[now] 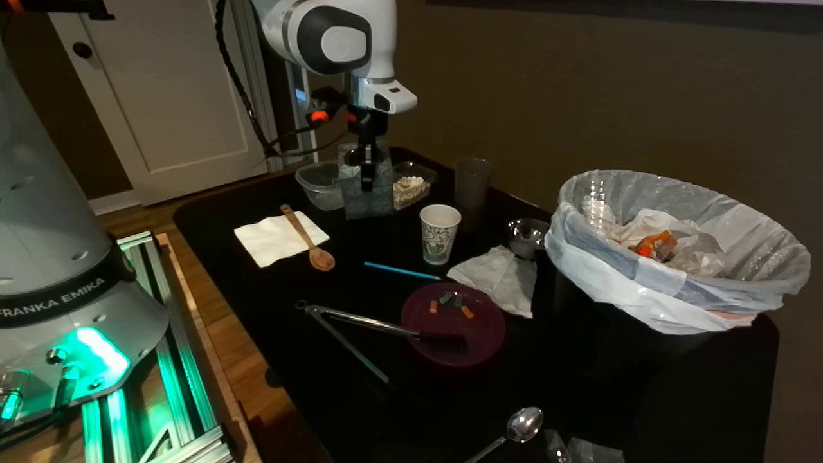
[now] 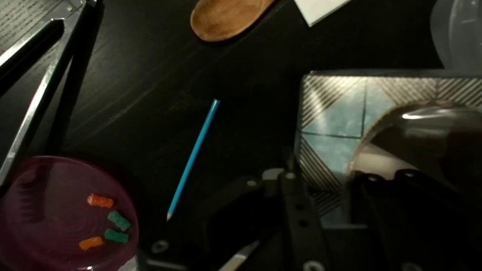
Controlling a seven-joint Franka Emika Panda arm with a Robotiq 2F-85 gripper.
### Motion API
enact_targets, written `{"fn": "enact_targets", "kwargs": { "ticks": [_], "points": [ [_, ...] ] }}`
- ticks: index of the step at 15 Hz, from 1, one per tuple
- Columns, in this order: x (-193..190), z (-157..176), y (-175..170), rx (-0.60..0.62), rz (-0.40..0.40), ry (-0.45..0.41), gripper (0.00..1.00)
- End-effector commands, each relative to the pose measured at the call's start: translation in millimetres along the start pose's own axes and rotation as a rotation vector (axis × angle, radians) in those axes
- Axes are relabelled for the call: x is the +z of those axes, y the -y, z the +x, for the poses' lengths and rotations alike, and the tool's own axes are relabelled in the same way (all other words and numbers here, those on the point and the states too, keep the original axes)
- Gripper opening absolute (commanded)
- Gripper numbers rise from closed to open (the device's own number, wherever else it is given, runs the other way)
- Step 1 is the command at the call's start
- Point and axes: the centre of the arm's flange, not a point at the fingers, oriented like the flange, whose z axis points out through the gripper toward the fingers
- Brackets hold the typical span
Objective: Move the box of tissues closer to the wall
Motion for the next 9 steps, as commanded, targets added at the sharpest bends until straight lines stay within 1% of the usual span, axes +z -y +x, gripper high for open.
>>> {"fn": "enact_targets", "kwargs": {
  "ticks": [1, 4, 6, 7, 8, 9],
  "points": [
    [-59, -12, 6, 0.058, 0.063, -0.12, 0.01],
    [-112, 5, 34, 0.046, 0.061, -0.2, 0.01],
    [-144, 19, 63, 0.026, 0.018, -0.262, 0.01],
    [-158, 27, 80, 0.007, -0.014, -0.278, 0.01],
    [-167, 34, 91, -0.024, -0.037, -0.242, 0.01],
    [-152, 14, 60, -0.003, 0.015, -0.263, 0.01]
  ]
}}
